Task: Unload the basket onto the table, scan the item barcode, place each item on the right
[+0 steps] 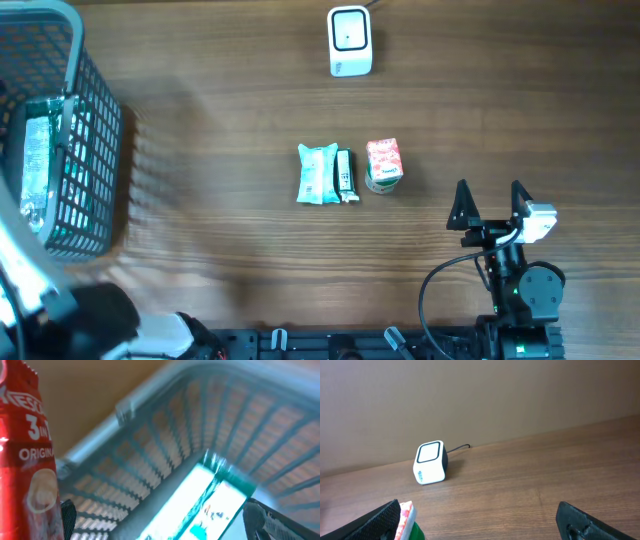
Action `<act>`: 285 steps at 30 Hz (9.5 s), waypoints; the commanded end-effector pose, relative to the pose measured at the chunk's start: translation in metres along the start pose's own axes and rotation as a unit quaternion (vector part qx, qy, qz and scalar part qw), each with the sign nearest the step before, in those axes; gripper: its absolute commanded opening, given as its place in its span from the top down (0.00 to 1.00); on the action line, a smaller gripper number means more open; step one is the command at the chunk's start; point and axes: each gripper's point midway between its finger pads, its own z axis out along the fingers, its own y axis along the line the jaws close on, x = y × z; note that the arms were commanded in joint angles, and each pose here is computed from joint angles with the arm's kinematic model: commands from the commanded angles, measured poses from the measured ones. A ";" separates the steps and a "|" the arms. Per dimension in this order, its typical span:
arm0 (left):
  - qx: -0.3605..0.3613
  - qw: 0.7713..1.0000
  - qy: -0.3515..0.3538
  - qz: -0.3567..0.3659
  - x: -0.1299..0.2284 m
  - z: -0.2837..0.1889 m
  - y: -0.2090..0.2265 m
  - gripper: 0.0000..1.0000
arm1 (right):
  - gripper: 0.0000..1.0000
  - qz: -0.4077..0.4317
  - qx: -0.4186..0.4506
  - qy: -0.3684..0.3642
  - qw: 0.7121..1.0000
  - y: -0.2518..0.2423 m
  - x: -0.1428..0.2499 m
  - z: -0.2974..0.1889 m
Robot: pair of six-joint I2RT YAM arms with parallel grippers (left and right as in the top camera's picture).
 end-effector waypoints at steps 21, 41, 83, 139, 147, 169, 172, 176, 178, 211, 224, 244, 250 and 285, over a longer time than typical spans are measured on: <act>0.292 0.895 0.268 0.203 0.199 0.167 -0.116 0.00 | 0.00 0.001 -0.004 -0.004 1.000 0.002 -0.002 0.000; 0.264 0.876 0.370 0.164 0.292 0.202 -0.122 0.94 | 0.00 0.002 -0.004 -0.004 1.000 0.002 -0.002 0.000; 0.386 0.883 0.211 0.162 0.190 -0.217 -0.267 0.96 | 0.00 0.002 -0.004 -0.004 1.000 0.002 -0.002 0.000; 0.326 0.877 0.300 0.186 0.344 -0.117 -0.354 0.78 | 0.00 0.002 -0.002 0.004 1.000 0.001 0.002 0.001; 0.333 0.874 0.303 0.184 0.344 -0.119 -0.356 0.44 | 0.00 0.016 -0.004 -0.010 1.000 0.002 -0.005 0.001; 0.560 0.757 0.313 0.125 0.280 -0.250 -0.366 0.53 | 0.00 0.060 -0.181 0.169 0.967 0.106 -0.131 0.016; 0.617 0.692 0.359 0.108 0.275 -0.273 -0.362 0.51 | 0.00 0.099 -0.247 0.206 0.942 0.132 -0.139 0.025; 0.662 0.639 0.383 0.084 0.260 -0.286 -0.355 0.49 | 0.24 0.165 -0.349 0.286 0.877 0.164 -0.121 0.018; 0.680 0.619 0.387 0.073 0.252 -0.289 -0.352 0.47 | 0.34 0.184 -0.352 0.325 0.858 0.166 -0.103 0.021; 0.688 0.594 0.415 0.039 0.241 -0.296 -0.350 0.68 | 0.57 0.286 -0.465 0.448 0.708 0.330 -0.003 0.060; 0.688 0.594 0.415 0.039 0.241 -0.296 -0.350 0.68 | 0.70 0.308 -0.464 0.446 0.701 0.337 -0.010 0.060; 0.609 0.722 0.329 0.020 0.223 -0.223 -0.351 0.62 | 0.96 0.274 -0.349 0.494 0.748 0.306 0.046 0.069; 0.529 0.793 0.300 0.026 0.222 -0.175 -0.331 0.50 | 0.96 0.234 -0.303 0.516 0.766 0.287 0.072 0.067; 0.278 0.916 0.254 0.140 0.246 -0.100 -0.258 0.00 | 0.00 -0.092 -0.010 0.594 0.799 0.147 0.027 0.096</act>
